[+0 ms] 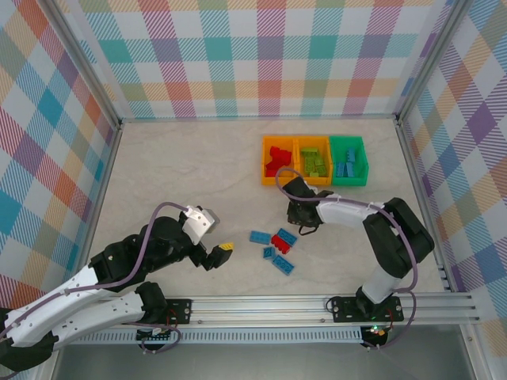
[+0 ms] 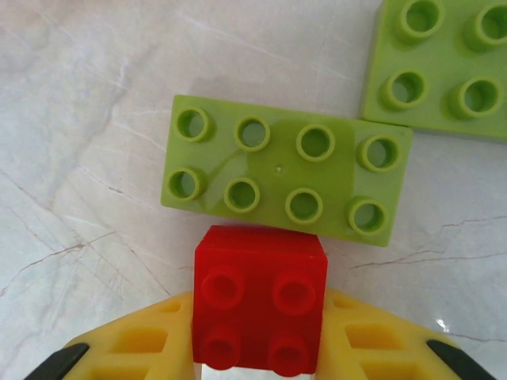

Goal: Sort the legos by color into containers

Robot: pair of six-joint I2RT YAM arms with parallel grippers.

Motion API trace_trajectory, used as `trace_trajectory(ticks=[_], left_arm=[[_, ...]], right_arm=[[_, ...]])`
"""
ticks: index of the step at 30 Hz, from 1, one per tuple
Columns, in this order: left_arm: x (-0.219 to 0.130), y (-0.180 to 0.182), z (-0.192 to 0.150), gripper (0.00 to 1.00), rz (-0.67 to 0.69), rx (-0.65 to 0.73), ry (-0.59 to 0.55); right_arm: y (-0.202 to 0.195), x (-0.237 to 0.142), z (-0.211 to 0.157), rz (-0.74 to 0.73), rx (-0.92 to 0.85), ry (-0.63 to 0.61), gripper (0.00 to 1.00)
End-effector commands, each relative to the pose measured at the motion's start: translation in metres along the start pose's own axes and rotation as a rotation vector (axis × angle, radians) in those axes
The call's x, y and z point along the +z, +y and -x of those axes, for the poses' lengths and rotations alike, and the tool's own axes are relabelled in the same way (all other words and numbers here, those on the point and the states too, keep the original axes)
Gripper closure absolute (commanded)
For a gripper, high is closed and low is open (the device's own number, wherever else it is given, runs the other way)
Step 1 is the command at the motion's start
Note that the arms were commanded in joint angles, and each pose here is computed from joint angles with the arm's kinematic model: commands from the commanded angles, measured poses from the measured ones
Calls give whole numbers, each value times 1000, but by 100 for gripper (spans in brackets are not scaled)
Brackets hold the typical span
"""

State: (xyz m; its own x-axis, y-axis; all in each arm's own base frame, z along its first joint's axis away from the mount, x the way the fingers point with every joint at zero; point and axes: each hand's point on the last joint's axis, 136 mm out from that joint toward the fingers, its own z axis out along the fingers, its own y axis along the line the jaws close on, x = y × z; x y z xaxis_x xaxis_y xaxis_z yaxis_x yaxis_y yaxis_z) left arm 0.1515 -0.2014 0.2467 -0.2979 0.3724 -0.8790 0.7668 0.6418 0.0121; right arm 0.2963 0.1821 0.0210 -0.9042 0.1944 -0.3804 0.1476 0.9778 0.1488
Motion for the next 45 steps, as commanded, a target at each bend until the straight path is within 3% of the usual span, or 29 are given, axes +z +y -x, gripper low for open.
trace_trajectory(ticks=[1,5,9,12,15,22,24,28,34,40,45], left_arm=[[-4,-4,0,0,-20,-6,0],[-4,-6,2,0,-32,-6,-8],[-6,-9,5,0,-49,-6,-31],[-9,-7,7,0,-42,-10,-46],[-13,-4,7,0,-29,-15,-59],[-13,0,5,0,-6,-14,-54],[-12,1,3,0,0,-13,-47],[-10,3,2,0,14,-11,-39],[0,6,-2,0,38,-11,-18],[20,20,-6,0,139,-60,19],[32,38,-14,0,265,-239,30]], right_arm=[[-1,-11,-7,32,-9,-14,70],[14,-52,0,126,-49,-88,71],[53,-104,31,343,-177,-260,74],[65,-124,68,318,-263,-388,77],[79,-118,106,277,-326,-417,75],[102,-55,173,267,-292,-330,74],[105,-37,179,271,-264,-284,68],[111,-23,183,287,-228,-221,56],[106,-52,185,297,-230,-253,43],[95,-118,155,438,-226,-303,40],[78,-179,92,611,-239,-272,32]])
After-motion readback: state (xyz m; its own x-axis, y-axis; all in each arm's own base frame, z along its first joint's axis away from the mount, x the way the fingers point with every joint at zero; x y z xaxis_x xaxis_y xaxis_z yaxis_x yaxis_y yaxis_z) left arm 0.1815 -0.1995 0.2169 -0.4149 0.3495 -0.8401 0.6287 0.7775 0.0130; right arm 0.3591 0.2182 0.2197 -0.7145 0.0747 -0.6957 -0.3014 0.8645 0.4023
